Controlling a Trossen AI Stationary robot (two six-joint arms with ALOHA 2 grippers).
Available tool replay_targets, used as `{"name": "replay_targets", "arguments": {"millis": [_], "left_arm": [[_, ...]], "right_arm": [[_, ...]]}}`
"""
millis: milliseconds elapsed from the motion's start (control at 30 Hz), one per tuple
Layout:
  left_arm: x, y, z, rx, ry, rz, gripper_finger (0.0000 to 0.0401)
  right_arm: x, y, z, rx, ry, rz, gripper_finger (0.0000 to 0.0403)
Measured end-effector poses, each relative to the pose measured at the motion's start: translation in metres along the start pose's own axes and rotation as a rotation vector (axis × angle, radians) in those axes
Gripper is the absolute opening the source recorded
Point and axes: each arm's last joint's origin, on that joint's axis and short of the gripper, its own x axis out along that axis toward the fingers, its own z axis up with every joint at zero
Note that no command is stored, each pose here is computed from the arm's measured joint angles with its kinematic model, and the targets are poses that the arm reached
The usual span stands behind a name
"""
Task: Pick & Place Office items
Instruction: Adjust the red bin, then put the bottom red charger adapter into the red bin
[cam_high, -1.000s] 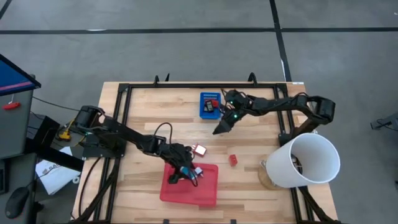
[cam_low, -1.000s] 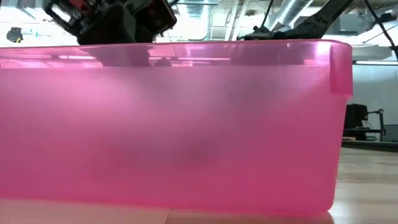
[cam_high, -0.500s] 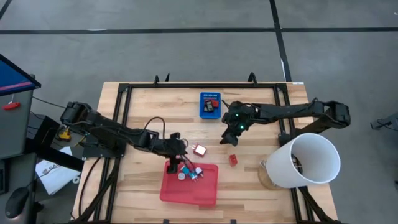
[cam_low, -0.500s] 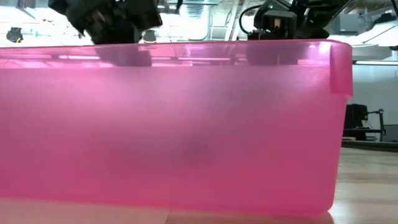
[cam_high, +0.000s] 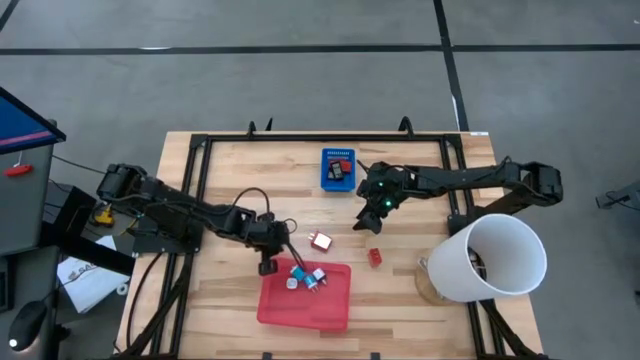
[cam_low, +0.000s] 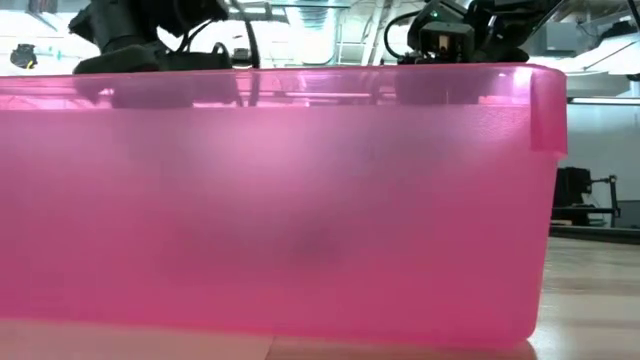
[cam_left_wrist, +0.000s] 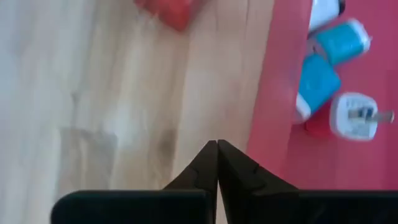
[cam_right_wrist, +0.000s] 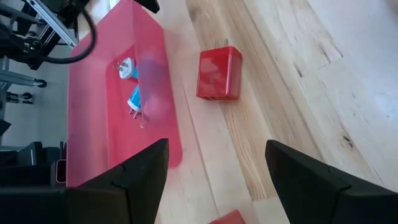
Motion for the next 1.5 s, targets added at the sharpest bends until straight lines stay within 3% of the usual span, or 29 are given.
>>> {"name": "replay_targets", "arguments": {"millis": [433,600,867,1000,1200,1367,1500], "left_arm": [[0.002,-0.018,-0.016,0.003,0.046,-0.081,0.0000],[0.000,-0.015,-0.015,-0.019,0.028,-0.013,0.0000],[-0.037,0.004,0.000,-0.072,-0.179,0.091,0.0021],[-0.061,0.018,0.006,-0.130,-0.294,0.112,0.0051],[-0.087,0.033,0.008,-0.194,-0.398,0.118,0.0129],[-0.092,0.037,0.008,-0.189,-0.419,0.129,0.0197],[-0.092,0.039,0.009,-0.164,-0.419,0.143,0.0223]], "right_arm": [[0.000,0.000,0.000,0.001,0.002,0.004,0.0260],[0.000,0.000,0.000,0.003,0.000,0.001,0.0260],[-0.002,-0.008,-0.007,0.114,0.036,-0.126,0.0260],[-0.001,-0.005,-0.016,0.164,0.103,-0.197,0.0260],[-0.006,0.013,-0.017,0.268,0.092,-0.381,0.0260],[-0.013,0.027,-0.019,0.425,0.084,-0.492,0.0260],[-0.009,0.039,-0.030,0.492,0.100,-0.522,0.0260]]}}
